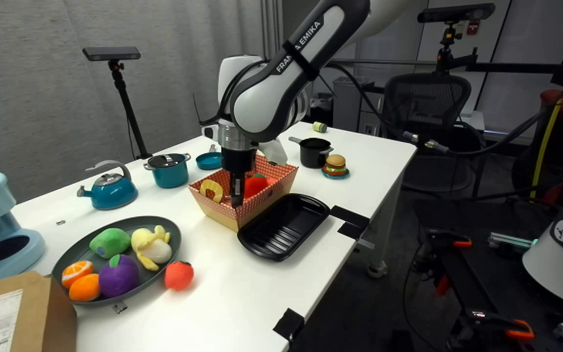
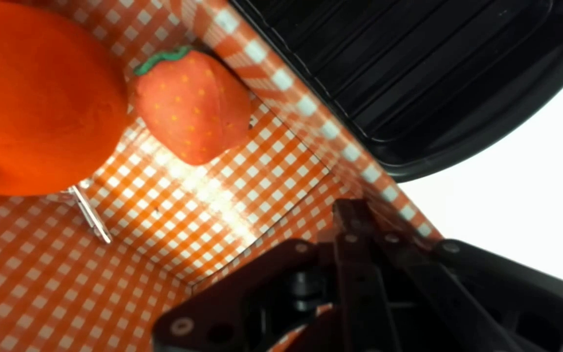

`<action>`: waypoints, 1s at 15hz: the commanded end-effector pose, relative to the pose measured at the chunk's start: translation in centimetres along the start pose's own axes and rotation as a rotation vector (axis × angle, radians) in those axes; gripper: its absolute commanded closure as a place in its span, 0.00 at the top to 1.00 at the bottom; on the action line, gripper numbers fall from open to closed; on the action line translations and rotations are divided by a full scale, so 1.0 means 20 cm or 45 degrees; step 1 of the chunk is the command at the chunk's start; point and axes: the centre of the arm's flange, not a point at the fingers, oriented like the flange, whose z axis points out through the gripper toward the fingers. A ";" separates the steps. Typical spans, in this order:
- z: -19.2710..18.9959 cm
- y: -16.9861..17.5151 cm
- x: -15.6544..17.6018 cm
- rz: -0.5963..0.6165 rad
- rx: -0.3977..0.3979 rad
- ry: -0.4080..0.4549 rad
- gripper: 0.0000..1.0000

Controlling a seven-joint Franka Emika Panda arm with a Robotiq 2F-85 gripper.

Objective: Put the peach plush toy in the box then put all the fruit toys in the box on the black tray

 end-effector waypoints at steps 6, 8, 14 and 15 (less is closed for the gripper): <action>-0.01 -0.17 -0.14 0.098 0.004 -0.010 0.00; 0.02 -0.23 -0.20 0.118 0.005 -0.039 0.00; 0.02 -0.25 -0.26 0.198 -0.030 -0.043 0.00; 0.02 -0.25 -0.27 0.217 -0.036 -0.042 0.00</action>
